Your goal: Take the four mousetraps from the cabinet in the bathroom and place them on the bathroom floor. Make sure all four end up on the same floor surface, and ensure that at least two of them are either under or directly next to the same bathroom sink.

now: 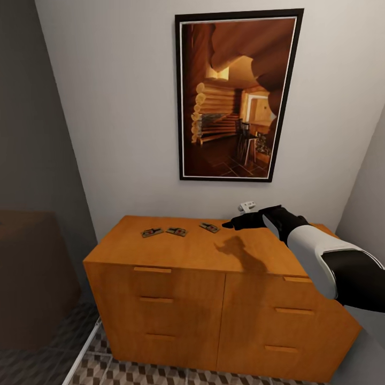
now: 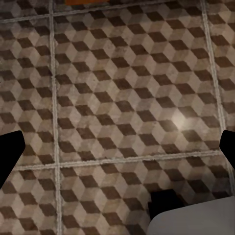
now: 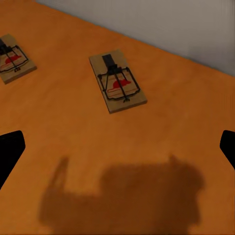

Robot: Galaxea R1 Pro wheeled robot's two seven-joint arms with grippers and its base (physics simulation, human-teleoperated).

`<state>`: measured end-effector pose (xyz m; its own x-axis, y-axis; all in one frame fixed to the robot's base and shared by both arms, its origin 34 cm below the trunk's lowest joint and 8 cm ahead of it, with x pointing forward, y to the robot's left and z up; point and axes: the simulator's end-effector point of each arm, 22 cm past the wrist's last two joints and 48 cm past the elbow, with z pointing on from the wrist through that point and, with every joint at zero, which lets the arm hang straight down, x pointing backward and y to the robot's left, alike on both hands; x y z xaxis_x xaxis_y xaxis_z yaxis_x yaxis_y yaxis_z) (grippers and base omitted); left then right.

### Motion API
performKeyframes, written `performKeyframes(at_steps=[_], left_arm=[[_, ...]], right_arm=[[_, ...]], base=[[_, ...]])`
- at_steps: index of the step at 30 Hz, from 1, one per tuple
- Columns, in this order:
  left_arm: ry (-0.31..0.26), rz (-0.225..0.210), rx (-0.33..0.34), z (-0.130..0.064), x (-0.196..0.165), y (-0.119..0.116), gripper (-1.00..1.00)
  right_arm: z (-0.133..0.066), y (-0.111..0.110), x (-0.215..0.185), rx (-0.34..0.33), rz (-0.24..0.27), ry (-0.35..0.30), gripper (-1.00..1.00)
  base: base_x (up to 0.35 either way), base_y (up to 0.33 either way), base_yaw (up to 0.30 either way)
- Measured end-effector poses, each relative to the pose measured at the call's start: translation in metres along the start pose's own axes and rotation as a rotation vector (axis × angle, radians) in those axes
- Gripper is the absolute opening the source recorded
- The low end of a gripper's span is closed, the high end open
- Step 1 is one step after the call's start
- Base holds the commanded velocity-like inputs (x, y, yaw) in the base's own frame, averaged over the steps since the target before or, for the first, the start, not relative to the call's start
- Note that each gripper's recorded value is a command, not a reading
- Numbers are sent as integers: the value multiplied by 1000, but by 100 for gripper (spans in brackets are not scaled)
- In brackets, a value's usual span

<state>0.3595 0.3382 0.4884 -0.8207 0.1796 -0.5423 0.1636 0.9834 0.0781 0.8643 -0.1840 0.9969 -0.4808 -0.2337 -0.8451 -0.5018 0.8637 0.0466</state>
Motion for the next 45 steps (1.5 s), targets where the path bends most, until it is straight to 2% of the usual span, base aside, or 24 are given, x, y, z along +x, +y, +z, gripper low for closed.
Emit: performKeyframes(at_steps=[18, 35, 45], left_arm=[[0, 0, 0, 0, 0, 0, 100], [3, 5, -13, -1, 2, 10, 100], [16, 6, -12, -2, 7, 11, 100]], right_arm=[[0, 0, 0, 1, 0, 0, 100], [-1, -2, 0, -2, -5, -6, 100], [6, -3, 7, -5, 0, 5, 100]], base=[[130, 29, 0], [13, 7, 0], [0, 0, 0]])
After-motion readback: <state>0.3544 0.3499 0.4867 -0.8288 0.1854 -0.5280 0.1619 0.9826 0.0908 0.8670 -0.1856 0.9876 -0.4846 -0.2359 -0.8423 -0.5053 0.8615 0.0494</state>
